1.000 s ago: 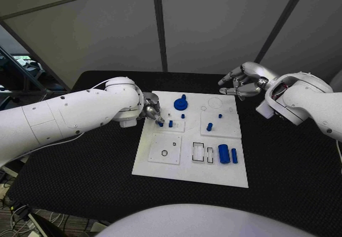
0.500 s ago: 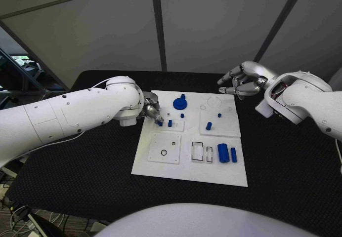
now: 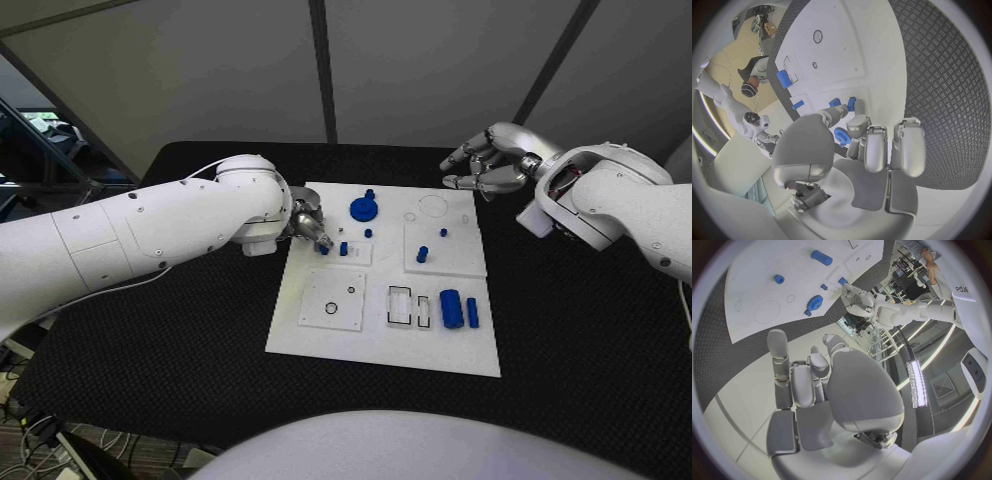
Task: Assemble the parts on the task board
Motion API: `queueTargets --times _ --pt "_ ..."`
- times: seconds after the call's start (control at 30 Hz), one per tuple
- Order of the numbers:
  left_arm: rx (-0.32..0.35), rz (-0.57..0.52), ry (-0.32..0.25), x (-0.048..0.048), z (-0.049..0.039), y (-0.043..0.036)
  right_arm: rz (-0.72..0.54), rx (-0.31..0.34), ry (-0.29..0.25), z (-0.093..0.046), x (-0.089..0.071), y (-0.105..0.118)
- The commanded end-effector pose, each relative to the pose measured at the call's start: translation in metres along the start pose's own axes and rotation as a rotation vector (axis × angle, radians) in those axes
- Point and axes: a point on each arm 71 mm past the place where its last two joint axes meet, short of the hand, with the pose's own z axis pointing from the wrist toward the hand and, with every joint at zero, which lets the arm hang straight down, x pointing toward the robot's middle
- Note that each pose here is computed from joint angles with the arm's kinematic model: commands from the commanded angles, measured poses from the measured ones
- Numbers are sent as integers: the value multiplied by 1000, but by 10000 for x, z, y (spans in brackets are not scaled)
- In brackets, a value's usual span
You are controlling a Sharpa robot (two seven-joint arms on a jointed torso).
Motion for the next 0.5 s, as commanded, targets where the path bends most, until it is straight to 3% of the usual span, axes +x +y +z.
queueTargets --times 0.03,0.5 --pt "-15 19 17 33 14 20 -2 -9 1 0 -5 17" --pt "-22 8 4 14 19 54 -3 -7 -2 -5 -11 10"
